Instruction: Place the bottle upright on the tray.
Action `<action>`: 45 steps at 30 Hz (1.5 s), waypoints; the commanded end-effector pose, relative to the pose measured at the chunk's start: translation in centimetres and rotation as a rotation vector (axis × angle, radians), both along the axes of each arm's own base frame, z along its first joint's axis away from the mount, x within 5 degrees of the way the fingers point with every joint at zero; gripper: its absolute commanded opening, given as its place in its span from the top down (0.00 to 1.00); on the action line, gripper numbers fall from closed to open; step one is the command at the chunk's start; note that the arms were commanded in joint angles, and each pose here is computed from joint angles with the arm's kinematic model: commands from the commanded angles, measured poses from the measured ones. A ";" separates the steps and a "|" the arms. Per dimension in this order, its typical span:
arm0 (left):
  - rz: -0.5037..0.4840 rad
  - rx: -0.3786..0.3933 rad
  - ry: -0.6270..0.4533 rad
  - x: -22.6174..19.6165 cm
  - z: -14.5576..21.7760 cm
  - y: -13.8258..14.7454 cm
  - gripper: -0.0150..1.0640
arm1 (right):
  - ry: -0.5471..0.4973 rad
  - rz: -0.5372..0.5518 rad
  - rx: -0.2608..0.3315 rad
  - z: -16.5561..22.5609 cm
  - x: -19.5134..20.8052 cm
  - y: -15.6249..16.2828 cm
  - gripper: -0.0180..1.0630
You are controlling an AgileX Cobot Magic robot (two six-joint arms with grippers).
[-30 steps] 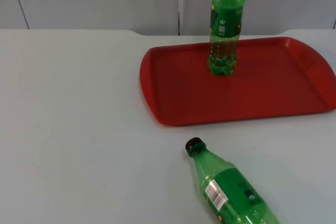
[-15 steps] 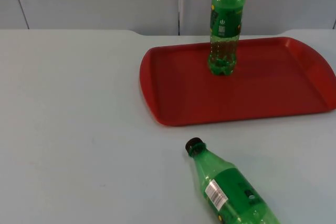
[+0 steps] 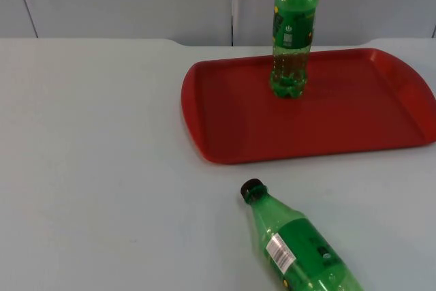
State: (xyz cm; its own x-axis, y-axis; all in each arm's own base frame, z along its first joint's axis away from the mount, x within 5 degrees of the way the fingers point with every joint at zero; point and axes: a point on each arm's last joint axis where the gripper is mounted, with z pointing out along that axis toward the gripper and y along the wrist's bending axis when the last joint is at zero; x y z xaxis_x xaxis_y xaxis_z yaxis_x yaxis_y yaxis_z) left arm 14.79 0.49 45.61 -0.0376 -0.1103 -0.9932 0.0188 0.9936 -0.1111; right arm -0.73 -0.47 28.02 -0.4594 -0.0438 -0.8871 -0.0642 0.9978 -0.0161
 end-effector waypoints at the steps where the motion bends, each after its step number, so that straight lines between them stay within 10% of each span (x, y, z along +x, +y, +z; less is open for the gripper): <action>1: -0.020 -0.026 -0.018 -1.2 -0.9 -0.4 0.20 | -0.006 0.005 -0.003 0.0 0.0 0.0 0.01; 22: -0.357 0.157 0.114 -8.4 -6.4 -3.4 0.20 | -0.006 0.005 -0.003 0.0 0.0 0.0 0.01; 45: -0.367 0.224 0.189 -15.8 -12.9 -2.2 0.20 | -0.006 0.005 -0.003 0.0 0.0 0.0 0.01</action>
